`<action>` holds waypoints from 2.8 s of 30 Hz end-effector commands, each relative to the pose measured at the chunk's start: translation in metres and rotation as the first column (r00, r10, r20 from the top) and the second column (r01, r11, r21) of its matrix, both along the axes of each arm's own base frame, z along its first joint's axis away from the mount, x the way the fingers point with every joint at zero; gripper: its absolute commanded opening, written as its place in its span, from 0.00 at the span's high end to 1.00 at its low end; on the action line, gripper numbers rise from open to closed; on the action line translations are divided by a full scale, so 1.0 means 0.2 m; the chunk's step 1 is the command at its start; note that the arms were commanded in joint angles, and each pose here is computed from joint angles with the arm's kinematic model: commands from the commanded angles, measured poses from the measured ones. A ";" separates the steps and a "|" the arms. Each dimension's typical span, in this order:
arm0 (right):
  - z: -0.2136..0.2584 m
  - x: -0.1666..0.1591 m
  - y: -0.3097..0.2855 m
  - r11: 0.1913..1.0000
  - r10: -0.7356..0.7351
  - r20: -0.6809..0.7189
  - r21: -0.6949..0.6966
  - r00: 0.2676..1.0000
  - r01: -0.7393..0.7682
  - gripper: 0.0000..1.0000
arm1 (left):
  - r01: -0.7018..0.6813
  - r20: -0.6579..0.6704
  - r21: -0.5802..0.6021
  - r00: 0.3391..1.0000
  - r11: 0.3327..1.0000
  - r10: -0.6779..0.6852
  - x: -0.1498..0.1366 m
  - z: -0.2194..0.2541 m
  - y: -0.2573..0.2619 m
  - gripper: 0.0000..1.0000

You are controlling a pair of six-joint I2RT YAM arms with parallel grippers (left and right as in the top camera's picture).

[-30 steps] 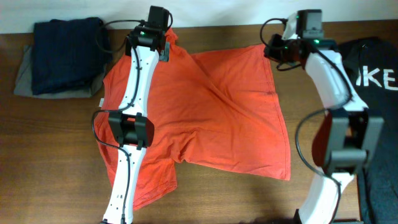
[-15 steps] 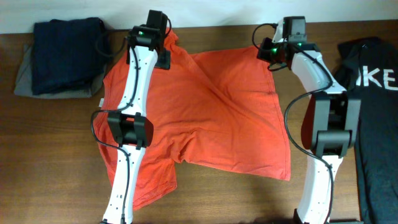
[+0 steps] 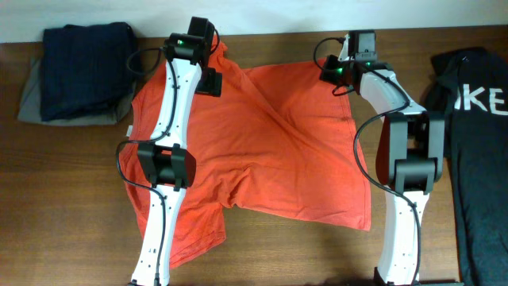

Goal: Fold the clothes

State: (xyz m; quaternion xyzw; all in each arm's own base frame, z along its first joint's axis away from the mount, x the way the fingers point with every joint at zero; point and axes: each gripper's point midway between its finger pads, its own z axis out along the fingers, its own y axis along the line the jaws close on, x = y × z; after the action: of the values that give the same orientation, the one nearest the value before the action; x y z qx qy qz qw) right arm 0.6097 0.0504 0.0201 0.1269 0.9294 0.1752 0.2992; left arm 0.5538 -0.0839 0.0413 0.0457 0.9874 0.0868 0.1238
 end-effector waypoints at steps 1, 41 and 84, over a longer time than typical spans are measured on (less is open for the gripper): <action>-0.06 0.03 -0.01 1.000 -0.026 -0.003 -0.015 1.000 0.026 0.96 | -0.012 0.036 -0.026 0.999 1.000 0.013 0.01 0.08 -0.01 0.01; 0.07 0.10 -0.75 0.969 -0.224 -0.015 -0.113 0.975 0.221 0.81 | 0.067 0.086 -0.147 0.995 0.987 -0.054 0.08 0.11 -0.14 0.01; 2.06 -1.59 -0.45 0.957 -0.189 0.130 -0.197 0.973 0.212 0.01 | -0.220 0.468 -0.089 0.852 0.971 0.235 -0.92 1.82 0.55 0.01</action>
State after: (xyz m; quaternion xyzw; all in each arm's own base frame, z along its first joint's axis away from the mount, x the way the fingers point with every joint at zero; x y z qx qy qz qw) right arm 0.3051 -0.0313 0.4654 0.1629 0.8835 0.0863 0.4306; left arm 0.4020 0.0067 0.3982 -0.0404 0.9291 0.0833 0.3581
